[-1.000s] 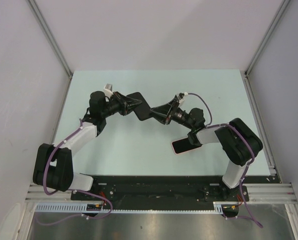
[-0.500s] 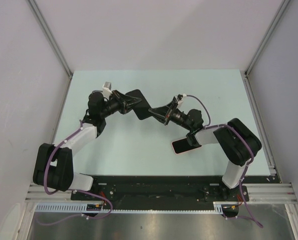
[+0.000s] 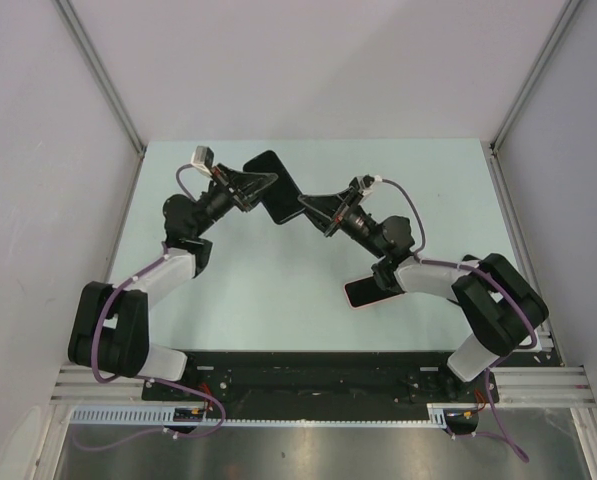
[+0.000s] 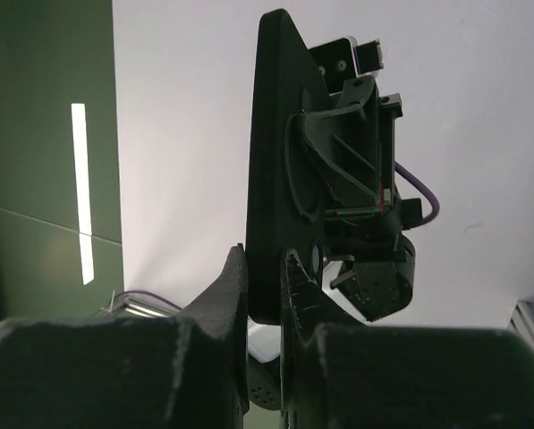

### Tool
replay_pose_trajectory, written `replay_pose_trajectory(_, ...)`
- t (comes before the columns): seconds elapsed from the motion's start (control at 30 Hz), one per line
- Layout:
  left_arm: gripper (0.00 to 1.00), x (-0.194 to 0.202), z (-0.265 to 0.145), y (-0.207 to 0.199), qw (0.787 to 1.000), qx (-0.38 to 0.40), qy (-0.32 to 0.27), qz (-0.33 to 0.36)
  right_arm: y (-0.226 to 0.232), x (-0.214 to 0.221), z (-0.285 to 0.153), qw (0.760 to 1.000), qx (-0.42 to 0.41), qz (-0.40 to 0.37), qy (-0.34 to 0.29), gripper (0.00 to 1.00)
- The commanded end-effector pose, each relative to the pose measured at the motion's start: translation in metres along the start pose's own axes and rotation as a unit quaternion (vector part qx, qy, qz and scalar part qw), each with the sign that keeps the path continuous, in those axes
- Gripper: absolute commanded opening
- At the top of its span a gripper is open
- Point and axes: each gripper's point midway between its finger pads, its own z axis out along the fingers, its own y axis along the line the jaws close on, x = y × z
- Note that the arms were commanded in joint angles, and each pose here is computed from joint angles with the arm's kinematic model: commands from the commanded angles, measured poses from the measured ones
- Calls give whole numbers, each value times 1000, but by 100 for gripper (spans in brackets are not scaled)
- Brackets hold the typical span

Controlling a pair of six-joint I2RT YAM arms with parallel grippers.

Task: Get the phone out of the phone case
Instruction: Remove the phone case from the phone.

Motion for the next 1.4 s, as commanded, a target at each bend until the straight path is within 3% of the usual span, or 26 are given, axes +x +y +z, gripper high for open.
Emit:
replay_pose_trajectory(0.0, 0, 9, -8, -88, 986, 145, 1, 86, 130, 19, -5, 975, -222, 20, 18, 0)
replay_pose_trajectory(0.37, 0, 27, -15, -148, 971, 217, 17, 100, 143, 29, 12, 968, -248, 27, 24, 0)
replay_pose_trajectory(0.73, 0, 33, -25, -181, 963, 254, 21, 87, 154, 35, 23, 962, -269, 39, 31, 0)
replay_pose_trajectory(1.07, 0, 32, -29, -202, 957, 285, 16, 53, 150, 35, 40, 960, -276, 38, 31, 0)
replay_pose_trajectory(1.37, 0, 27, -28, -192, 959, 284, 10, 12, 129, 37, 51, 965, -261, 20, 36, 0)
